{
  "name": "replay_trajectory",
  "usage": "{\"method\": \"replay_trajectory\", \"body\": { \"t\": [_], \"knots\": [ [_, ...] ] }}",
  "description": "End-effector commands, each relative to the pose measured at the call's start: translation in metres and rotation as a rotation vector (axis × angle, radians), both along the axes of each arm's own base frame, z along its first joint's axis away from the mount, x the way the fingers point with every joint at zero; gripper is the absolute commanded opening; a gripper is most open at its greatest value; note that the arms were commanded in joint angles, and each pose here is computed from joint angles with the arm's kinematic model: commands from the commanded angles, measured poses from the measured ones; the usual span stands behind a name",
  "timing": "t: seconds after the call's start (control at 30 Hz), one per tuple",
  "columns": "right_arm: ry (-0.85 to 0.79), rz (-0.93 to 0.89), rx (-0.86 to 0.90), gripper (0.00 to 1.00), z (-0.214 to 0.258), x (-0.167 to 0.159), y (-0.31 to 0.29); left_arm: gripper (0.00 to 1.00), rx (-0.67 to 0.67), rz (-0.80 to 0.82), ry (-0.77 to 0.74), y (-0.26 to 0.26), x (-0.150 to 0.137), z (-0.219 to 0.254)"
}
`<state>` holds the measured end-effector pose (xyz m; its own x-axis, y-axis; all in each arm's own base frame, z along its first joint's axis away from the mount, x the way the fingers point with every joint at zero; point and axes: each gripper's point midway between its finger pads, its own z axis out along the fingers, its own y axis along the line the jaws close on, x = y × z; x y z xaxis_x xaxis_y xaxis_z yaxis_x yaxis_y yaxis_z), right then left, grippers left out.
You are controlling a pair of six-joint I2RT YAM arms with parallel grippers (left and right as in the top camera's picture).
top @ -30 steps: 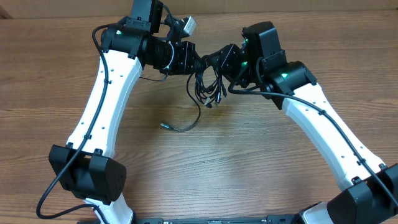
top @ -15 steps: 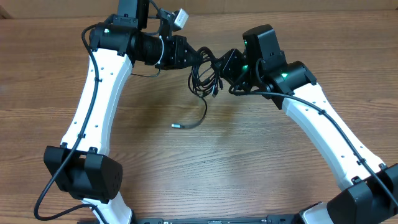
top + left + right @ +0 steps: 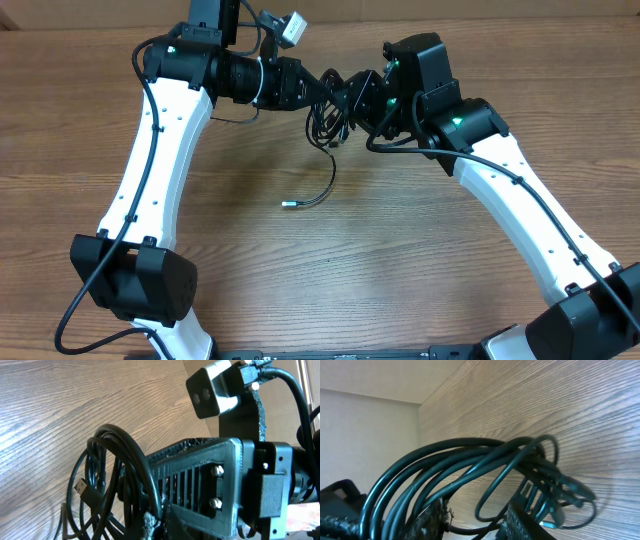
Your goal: Untangle cables
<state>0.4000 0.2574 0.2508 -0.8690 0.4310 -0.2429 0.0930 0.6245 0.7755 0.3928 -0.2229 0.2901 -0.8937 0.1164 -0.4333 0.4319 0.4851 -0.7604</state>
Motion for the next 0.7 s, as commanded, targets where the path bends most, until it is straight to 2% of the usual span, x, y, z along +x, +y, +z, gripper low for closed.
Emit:
{"method": "replay_trajectory", "body": {
  "t": [0.0, 0.2, 0.37, 0.47, 0.6, 0.63, 0.67],
  "knots": [
    [-0.045, 0.013, 0.031, 0.38, 0.014, 0.005, 0.004, 0.04, -0.041, 0.0, 0.007, -0.003, -0.001, 0.012],
    [-0.084, 0.015, 0.047, 0.39, 0.02, 0.011, 0.011, 0.04, -0.081, -0.016, 0.027, -0.006, -0.005, 0.018],
    [-0.108, 0.01, 0.052, 0.39, 0.007, 0.03, 0.018, 0.04, -0.186, -0.086, 0.023, -0.014, -0.014, 0.036],
    [-0.119, 0.012, 0.059, 0.39, 0.0, 0.039, 0.023, 0.04, -0.201, -0.097, 0.028, -0.015, -0.016, 0.038],
    [-0.14, 0.017, 0.054, 0.31, -0.002, 0.044, 0.024, 0.04, -0.191, -0.09, 0.024, -0.014, -0.015, 0.037],
    [-0.151, 0.026, 0.046, 0.26, -0.002, 0.044, 0.024, 0.04, -0.179, -0.082, 0.022, -0.014, -0.013, 0.035],
    [-0.17, 0.042, 0.021, 0.15, -0.004, 0.044, 0.023, 0.04, -0.147, -0.059, 0.015, -0.011, -0.009, 0.029]
  ]
}}
